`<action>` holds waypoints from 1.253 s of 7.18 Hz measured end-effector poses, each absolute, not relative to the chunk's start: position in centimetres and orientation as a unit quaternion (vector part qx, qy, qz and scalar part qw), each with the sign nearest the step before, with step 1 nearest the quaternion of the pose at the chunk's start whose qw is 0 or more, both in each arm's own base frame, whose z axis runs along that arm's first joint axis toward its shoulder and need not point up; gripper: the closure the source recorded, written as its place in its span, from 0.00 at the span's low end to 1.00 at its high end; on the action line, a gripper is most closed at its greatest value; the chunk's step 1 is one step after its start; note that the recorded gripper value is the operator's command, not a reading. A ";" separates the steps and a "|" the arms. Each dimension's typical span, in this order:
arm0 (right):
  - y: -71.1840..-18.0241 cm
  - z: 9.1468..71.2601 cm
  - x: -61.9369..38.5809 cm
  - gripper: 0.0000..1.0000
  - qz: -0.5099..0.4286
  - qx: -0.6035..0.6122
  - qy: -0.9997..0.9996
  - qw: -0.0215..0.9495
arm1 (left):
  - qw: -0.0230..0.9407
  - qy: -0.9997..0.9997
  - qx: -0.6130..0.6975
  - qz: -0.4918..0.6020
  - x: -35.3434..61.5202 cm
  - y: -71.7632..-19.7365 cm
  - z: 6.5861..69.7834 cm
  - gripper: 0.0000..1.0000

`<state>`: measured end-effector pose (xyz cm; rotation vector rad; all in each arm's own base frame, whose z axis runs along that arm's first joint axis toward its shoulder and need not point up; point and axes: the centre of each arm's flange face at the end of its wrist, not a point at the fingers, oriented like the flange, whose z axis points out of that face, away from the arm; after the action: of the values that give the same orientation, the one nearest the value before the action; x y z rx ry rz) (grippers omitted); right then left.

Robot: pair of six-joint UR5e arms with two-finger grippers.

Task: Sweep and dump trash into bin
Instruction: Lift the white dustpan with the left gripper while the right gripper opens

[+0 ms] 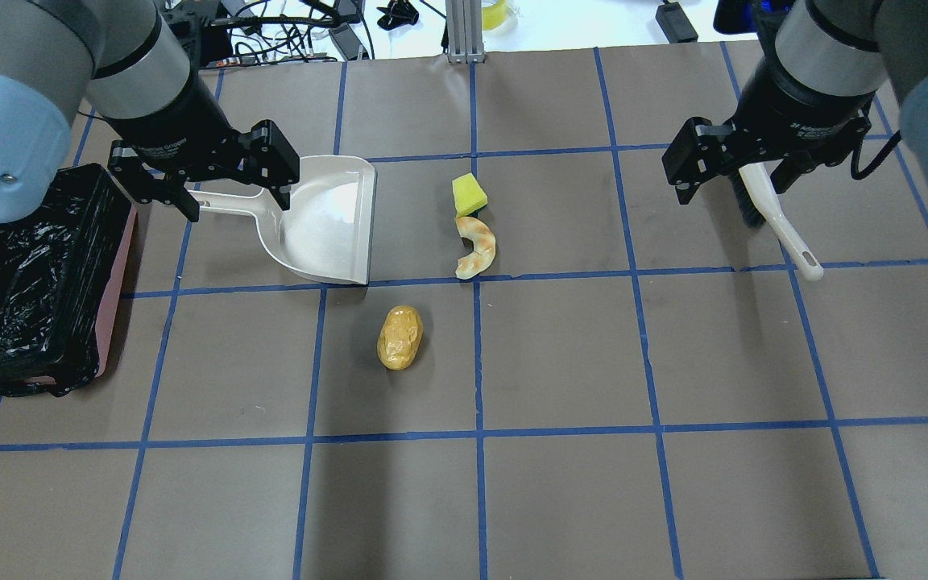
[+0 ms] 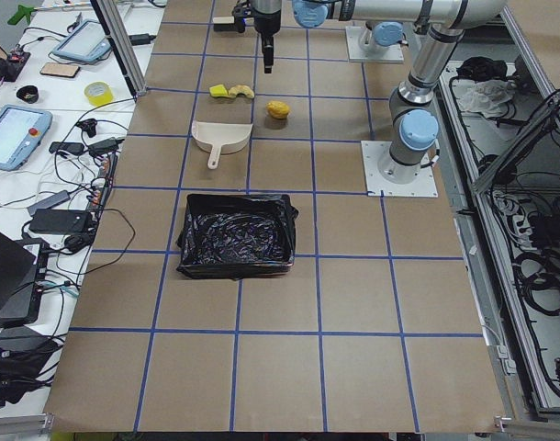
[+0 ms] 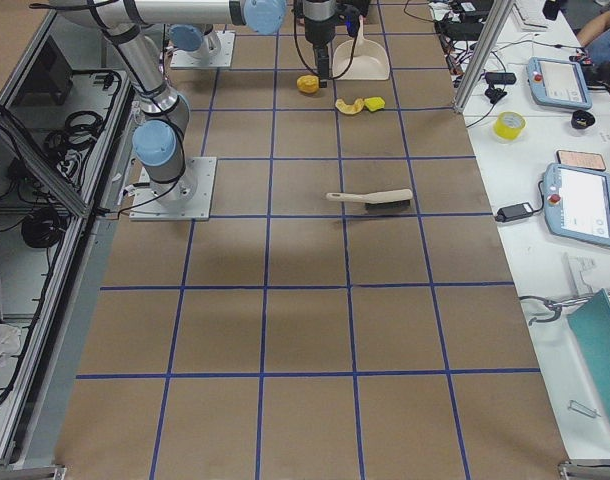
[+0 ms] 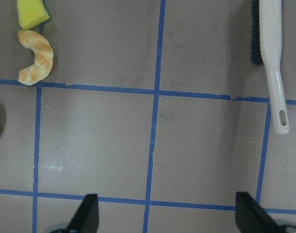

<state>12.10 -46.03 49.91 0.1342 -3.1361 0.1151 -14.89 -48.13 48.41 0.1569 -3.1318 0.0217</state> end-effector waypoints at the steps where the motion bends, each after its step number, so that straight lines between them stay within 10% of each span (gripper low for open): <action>1: -46.0 49.9 12.1 0.00 0.037 0.044 -0.998 0.001 | 0.002 -0.999 0.054 0.004 -14.9 -48.1 48.4 0.00; 9: -49.2 48.1 1.9 0.00 0.029 0.084 -0.996 0.006 | -0.026 -0.964 -0.262 0.028 -7.9 -54.9 43.2 0.01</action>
<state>1.88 -49.23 48.08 0.2619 -3.1183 0.0912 -7.94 -54.89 43.22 -0.8383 -3.0811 0.0907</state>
